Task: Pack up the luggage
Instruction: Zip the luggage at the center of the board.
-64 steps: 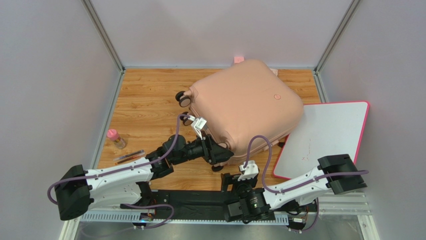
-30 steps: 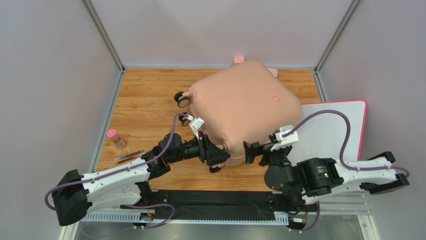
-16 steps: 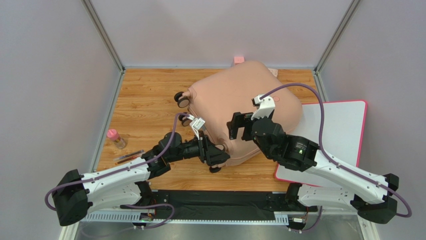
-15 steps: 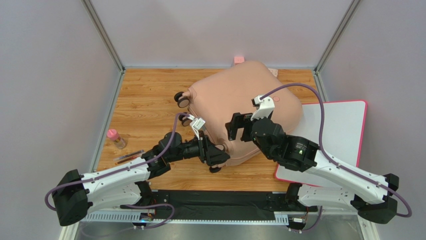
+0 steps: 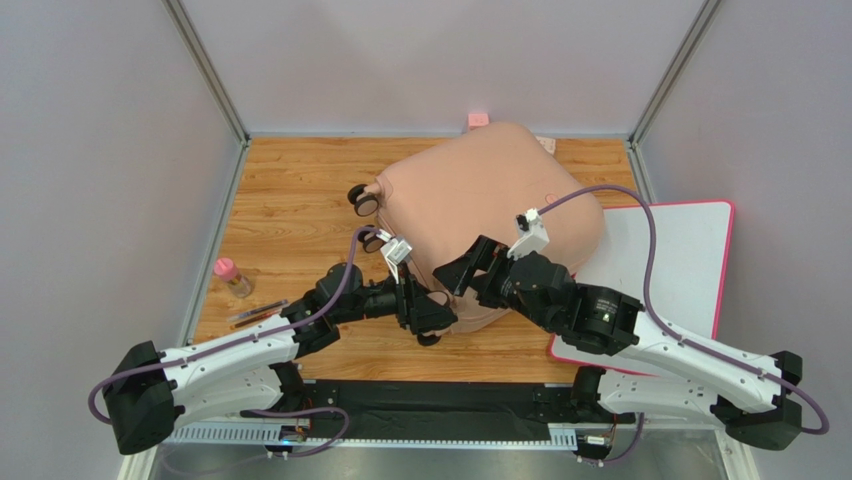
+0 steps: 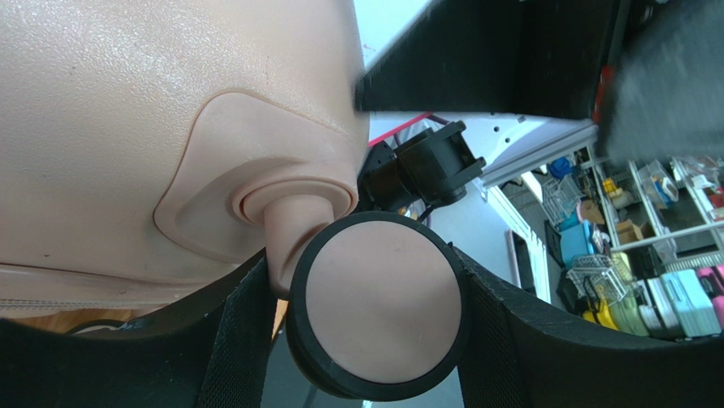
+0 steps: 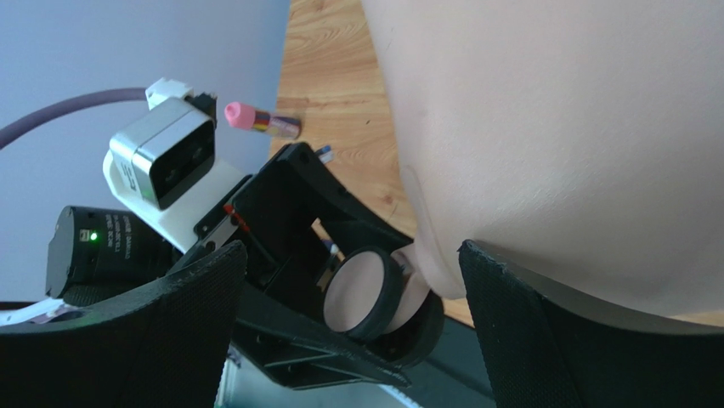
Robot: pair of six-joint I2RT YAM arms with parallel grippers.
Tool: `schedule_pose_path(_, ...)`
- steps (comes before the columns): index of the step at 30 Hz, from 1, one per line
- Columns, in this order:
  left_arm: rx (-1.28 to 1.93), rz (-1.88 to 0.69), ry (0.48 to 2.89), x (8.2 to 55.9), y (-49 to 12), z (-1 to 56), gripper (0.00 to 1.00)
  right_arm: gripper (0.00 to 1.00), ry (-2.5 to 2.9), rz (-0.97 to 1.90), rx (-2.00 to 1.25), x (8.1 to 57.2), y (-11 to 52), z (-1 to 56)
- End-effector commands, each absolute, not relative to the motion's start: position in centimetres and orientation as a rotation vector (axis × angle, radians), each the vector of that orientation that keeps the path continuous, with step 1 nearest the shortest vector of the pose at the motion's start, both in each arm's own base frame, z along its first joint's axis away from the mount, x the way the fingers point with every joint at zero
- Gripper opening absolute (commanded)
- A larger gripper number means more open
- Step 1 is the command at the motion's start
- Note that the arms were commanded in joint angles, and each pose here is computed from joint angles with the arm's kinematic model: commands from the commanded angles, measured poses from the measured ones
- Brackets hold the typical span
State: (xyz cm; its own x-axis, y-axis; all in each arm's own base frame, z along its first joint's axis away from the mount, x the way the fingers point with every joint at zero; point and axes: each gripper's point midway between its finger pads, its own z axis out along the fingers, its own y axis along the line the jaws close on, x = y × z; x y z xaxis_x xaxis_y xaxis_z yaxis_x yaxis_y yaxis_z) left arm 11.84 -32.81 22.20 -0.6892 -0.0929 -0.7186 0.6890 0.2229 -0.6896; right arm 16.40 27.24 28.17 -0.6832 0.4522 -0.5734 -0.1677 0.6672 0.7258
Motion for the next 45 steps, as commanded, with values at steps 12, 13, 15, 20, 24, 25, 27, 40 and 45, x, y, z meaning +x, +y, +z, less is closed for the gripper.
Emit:
schedule_pose_path(12, 0.452, -1.647, 1.56, 11.3, -31.5, 28.6, 0.44, 0.96, 2.254, 0.957, 0.517, 13.4, 27.3, 22.4)
schedule_pose_path(13, 0.453, -1.646, 1.554, 11.3, -31.4, 28.6, 0.44, 0.96, 2.254, 0.947, 0.528, 13.4, 27.0, 22.2)
schedule_pose_path(15, 0.446, -1.656, 1.546, 11.3, -31.4, 28.7, 0.44, 0.96, 2.245, 0.957, 0.549, 13.5, 27.1, 22.1)
schedule_pose_path(20, 0.45, -1.679, 1.528, 11.1, -31.5, 28.9, 0.45, 0.97, 2.219, 0.997, 0.582, 14.0, 28.3, 21.8)
schedule_pose_path(24, 0.457, -1.706, 1.5, 10.7, -31.4, 29.4, 0.45, 0.96, 2.219, 1.015, 0.603, 14.3, 29.7, 21.4)
schedule_pose_path(25, 0.456, -1.711, 1.5, 10.6, -31.4, 29.3, 0.45, 0.96, 2.215, 1.024, 0.607, 14.3, 29.9, 21.5)
schedule_pose_path(27, 0.454, -1.712, 1.495, 10.6, -31.3, 29.4, 0.46, 0.94, 2.204, 1.037, 0.613, 14.4, 30.4, 21.9)
schedule_pose_path(40, 0.476, -1.651, 1.505, 11.0, -31.2, 27.4, 0.52, 0.69, 2.15, 1.091, 0.686, 14.3, 31.0, 23.1)
schedule_pose_path(45, 0.515, -1.649, 1.494, 10.4, -30.9, 27.4, 0.58, 0.48, 2.147, 1.074, 0.678, 14.4, 30.9, 23.4)
